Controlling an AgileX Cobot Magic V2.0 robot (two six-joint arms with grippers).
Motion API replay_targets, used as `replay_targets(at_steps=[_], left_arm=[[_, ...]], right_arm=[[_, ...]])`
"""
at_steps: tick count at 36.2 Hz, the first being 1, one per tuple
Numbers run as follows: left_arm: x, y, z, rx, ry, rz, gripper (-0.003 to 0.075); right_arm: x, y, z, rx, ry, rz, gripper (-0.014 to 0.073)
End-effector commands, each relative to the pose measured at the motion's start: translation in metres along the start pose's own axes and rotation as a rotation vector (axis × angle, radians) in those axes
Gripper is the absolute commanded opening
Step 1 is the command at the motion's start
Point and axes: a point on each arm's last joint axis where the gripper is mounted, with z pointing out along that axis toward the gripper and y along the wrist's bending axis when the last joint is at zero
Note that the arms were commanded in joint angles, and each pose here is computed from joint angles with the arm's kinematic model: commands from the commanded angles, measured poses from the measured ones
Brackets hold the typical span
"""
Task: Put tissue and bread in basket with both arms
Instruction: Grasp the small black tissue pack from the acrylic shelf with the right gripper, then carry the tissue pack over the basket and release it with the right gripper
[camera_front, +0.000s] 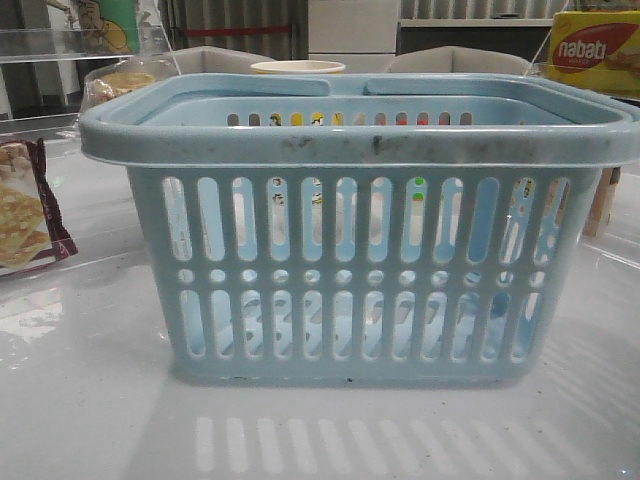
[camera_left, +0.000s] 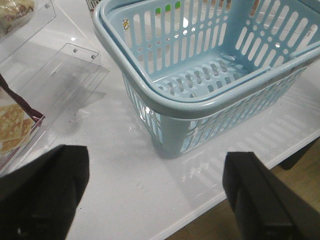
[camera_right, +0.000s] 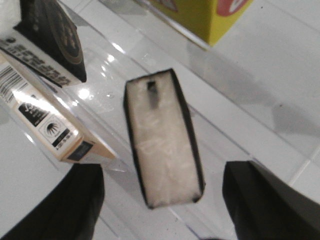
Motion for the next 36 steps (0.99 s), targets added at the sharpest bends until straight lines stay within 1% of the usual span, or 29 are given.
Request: replay_targets(at_steps=[1,2,4,7,9,12,17,21,29,33,36], left_arm=[[-0.016,-0.001,-0.006,0.006,-0.116,-0.004,0.0601],[-0.016,-0.001,-0.006,0.005,-0.118,-0.004,0.0601],[-0.016,-0.001,-0.006,0.005,-0.117,-0.004,0.0601],[-0.017,-0.001,-0.006,0.005,-0.120,-0.004,0.0601],[-0.017,-0.001,-0.006,0.005,-0.120,-0.004,0.0601],[-0.017,-0.001,-0.006,0.005,-0.120,-0.004,0.0601],[-0.017,-0.001,-0.006,0.005,-0.120,-0.004,0.0601],[-0.017,-0.001,-0.006,0.005,-0.120,-0.004,0.0601],[-0.017,-0.001,-0.006,0.005,-0.120,-0.004,0.0601],[-0.017,-0.001,-0.006,0.005,-0.120,-0.004,0.0601],[-0.017,-0.001,-0.006,0.005,-0.120,-0.004,0.0601]], right_arm=[[-0.029,0.004,-0.026,-0.015,-0.180,0.005,0.0507],[-0.029,0.004,-0.026,-0.015,-0.182,0.005,0.0475],[-0.029,0.004,-0.026,-0.015,-0.184,0.004,0.0380],[-0.029,0.006,-0.026,-0.019,-0.183,0.002,0.0278],[-0.028,0.008,-0.026,-0.023,-0.181,0.000,0.0227],[-0.028,0.015,-0.029,-0.041,-0.177,0.005,0.0190],[-0.030,0.028,-0.042,-0.071,-0.201,-0.012,0.0188],[-0.034,0.042,-0.064,-0.105,-0.247,-0.035,0.0188],[-0.042,0.064,-0.127,-0.177,-0.366,-0.074,0.0188],[-0.037,0.078,-0.159,-0.226,-0.386,-0.103,0.0188],[-0.028,0.093,-0.188,-0.281,-0.387,-0.167,0.0188]])
